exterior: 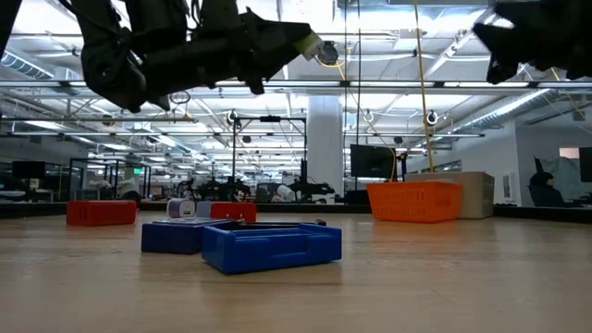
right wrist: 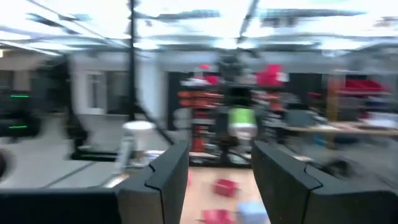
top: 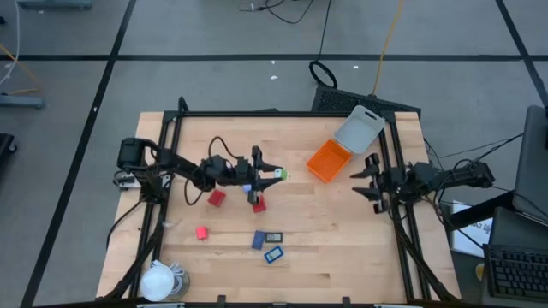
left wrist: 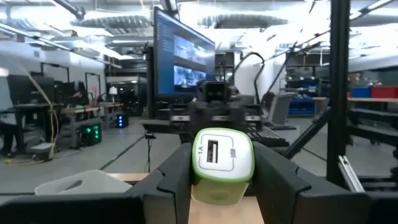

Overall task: Pick & Place Office items
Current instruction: Put the green charger adapter into the orange bin

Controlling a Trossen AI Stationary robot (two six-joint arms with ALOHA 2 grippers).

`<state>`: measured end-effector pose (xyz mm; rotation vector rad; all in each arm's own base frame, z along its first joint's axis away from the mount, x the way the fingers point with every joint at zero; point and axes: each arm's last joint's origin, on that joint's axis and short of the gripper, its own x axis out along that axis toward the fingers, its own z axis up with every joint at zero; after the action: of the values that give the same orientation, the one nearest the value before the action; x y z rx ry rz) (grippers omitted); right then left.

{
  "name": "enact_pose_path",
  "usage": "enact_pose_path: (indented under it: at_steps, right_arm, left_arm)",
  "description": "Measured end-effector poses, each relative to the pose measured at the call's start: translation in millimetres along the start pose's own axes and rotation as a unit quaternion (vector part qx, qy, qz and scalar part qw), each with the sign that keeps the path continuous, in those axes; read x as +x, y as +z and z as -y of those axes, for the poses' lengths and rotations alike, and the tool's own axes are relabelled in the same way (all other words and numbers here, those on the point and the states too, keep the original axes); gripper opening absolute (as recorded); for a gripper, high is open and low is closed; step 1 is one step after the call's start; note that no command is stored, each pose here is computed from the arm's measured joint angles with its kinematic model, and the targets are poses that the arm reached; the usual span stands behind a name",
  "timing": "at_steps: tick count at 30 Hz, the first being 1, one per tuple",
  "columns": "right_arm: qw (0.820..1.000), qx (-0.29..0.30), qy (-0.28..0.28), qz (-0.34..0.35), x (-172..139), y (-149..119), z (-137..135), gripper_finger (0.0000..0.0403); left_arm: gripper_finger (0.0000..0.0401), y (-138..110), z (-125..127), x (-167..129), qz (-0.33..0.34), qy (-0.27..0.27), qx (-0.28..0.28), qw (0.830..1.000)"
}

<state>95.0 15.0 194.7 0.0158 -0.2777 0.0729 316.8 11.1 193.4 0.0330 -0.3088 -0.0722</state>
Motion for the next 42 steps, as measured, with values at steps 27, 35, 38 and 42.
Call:
enact_pose_path:
  at_steps: [27,35,38,42]
  right_arm:
    - [0.995,0.007,-0.100,-0.029,48.0,-25.2,-0.3,0.0171]
    - [0.985,-0.091,-0.135,-0.062,97.5,-15.7,11.3,0.0238]
    - [0.984,-0.096,-0.142,-0.053,114.9,-9.7,18.5,0.0265]
    - [0.992,-0.071,-0.085,-0.056,126.9,-12.2,20.4,0.0284]
  left_arm:
    - [0.0141,4.7,-7.6,5.1,0.012,0.005,0.030,0.999]
    - [0.0132,10.7,-8.2,23.4,0.001,-0.011,0.025,1.000]
    - [0.0132,12.6,-8.9,27.7,0.000,-0.010,0.024,1.000]
    - [0.0141,17.7,-9.6,33.6,0.008,-0.010,0.022,1.000]
